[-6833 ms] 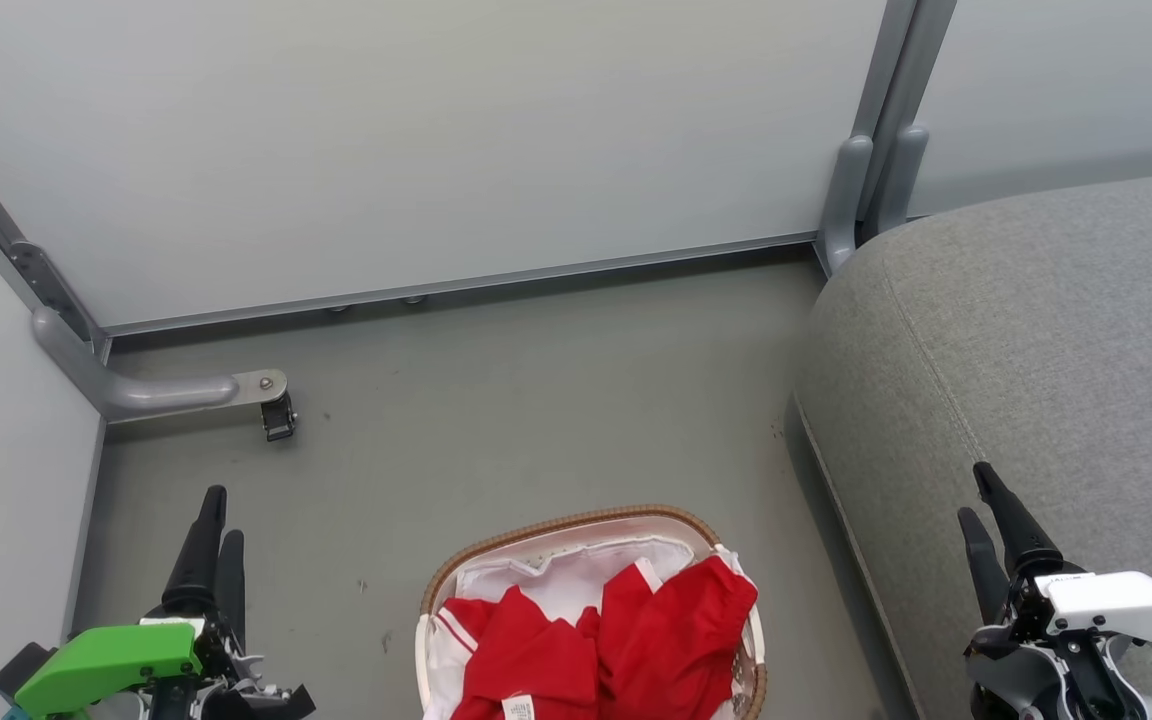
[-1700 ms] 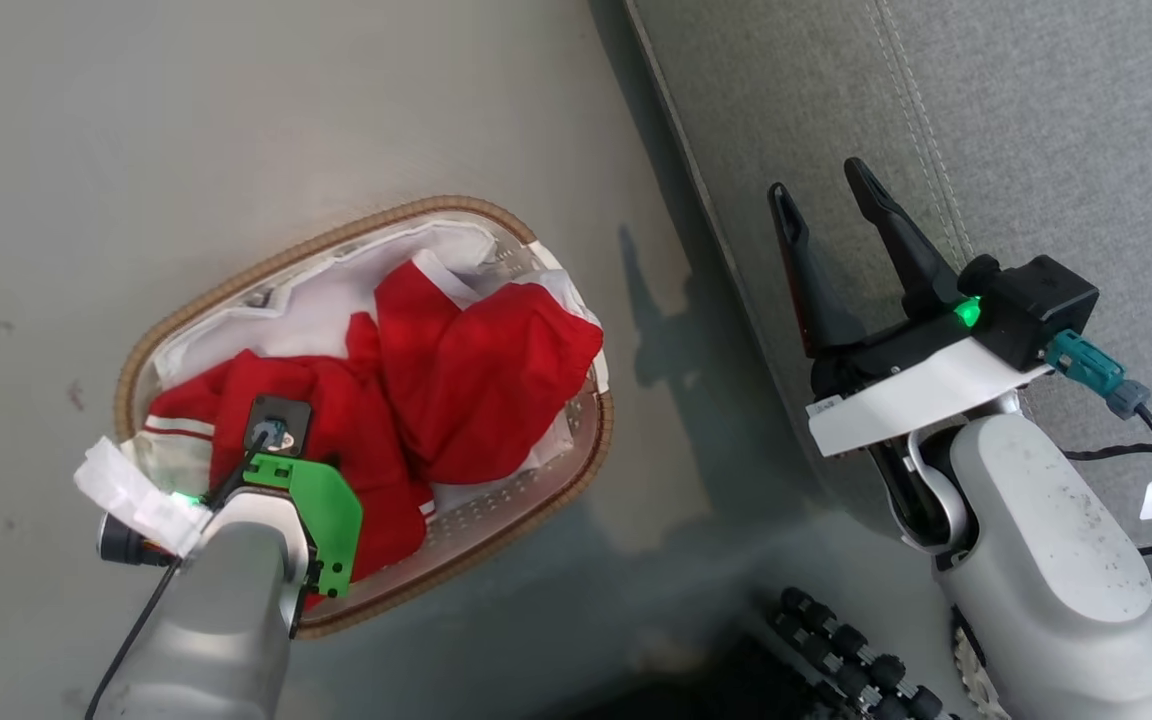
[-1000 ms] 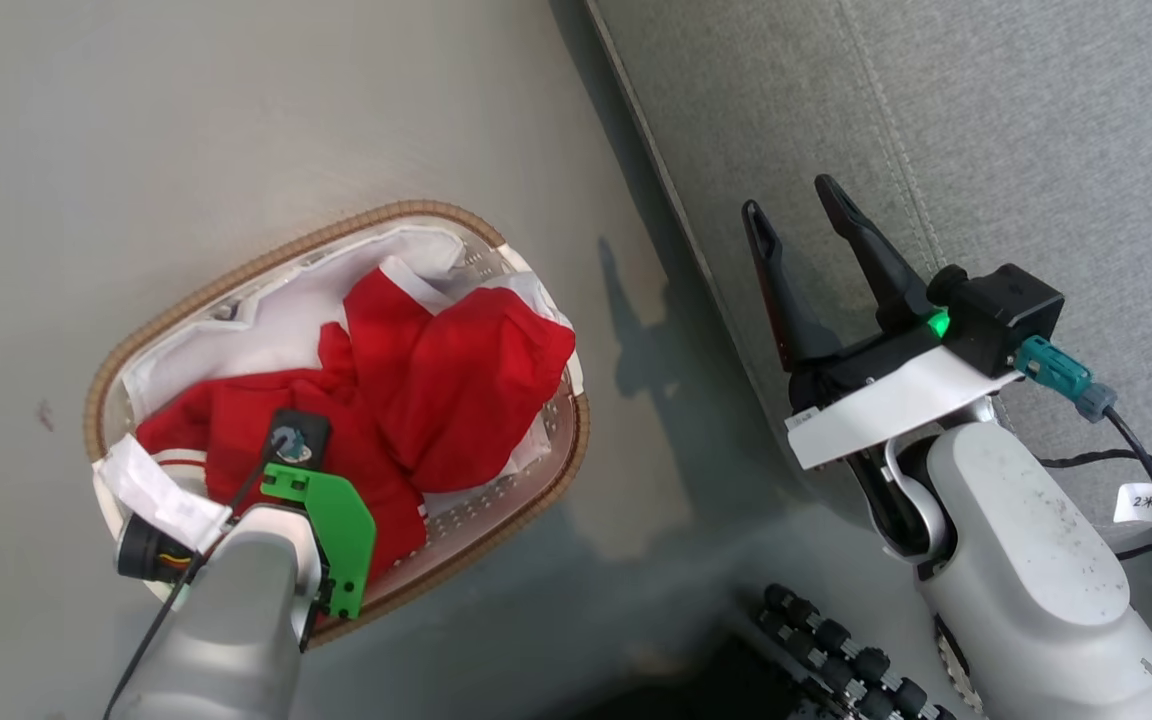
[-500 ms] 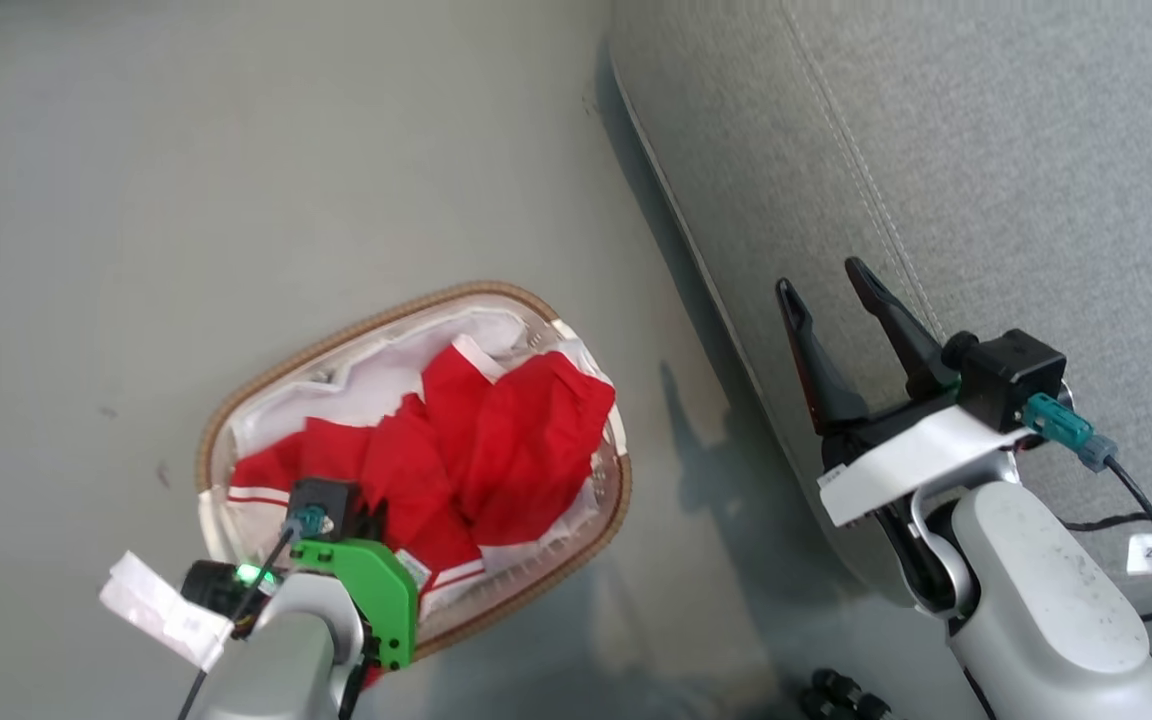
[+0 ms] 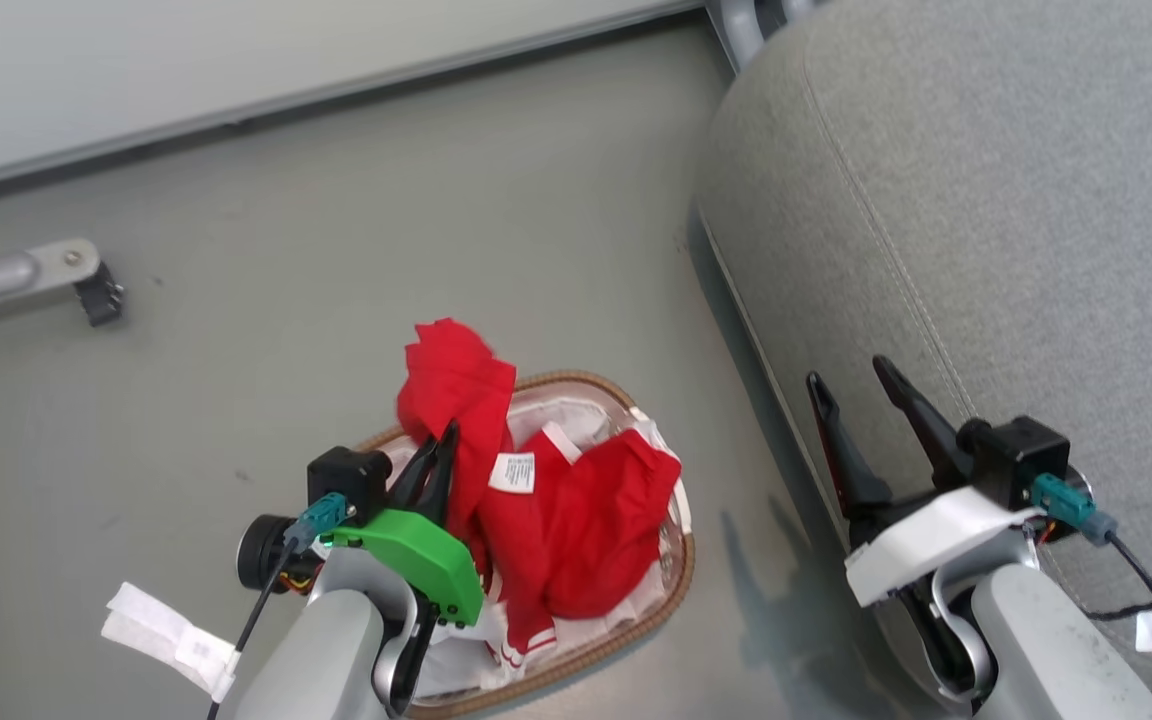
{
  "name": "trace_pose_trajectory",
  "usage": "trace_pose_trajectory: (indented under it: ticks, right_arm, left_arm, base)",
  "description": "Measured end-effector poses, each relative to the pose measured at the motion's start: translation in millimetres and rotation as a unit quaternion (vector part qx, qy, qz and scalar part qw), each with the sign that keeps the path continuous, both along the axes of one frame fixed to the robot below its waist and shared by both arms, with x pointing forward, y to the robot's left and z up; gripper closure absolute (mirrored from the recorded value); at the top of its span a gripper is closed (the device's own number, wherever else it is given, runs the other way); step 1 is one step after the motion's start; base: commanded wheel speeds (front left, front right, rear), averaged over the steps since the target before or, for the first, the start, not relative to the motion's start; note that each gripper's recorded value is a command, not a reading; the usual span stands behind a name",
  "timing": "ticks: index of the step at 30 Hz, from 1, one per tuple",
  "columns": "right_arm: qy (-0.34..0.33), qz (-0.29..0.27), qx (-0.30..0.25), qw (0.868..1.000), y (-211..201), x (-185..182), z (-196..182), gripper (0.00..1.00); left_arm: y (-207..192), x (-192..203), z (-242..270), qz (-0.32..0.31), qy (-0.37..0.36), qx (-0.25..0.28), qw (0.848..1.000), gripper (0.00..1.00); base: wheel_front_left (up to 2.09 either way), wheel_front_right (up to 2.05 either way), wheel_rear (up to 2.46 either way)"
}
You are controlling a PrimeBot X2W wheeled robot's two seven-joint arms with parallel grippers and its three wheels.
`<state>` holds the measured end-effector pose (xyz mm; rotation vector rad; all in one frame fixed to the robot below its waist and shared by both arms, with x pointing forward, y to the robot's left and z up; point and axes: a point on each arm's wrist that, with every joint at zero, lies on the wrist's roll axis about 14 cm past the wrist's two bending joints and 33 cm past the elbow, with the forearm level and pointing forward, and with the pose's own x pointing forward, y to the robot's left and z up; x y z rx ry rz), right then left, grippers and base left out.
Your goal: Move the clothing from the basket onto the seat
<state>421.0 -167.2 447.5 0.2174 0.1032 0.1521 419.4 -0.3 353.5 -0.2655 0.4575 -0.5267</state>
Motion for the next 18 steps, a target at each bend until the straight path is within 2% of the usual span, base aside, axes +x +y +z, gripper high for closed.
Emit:
trace_pose_trajectory:
  ticks: [7,13,18]
  right_arm:
    - [-0.015,0.010,0.012,1.000,12.9,-16.0,14.0,0.00]
    - [-0.031,0.025,0.014,0.999,25.6,-27.8,26.3,0.00]
    - [-0.039,0.034,0.015,0.999,31.9,-37.7,32.7,0.00]
  left_arm:
    - [2.3,13.4,87.7,0.026,-0.116,-0.058,0.991,1.00]
    - [-0.7,13.8,160.0,0.028,-0.208,-0.096,0.973,1.00]
    - [-4.6,7.9,201.2,0.024,-0.258,-0.117,0.959,1.00]
  base:
    - [0.00,0.00,0.00]
    - [0.00,0.00,0.00]
    - [0.00,0.00,0.00]
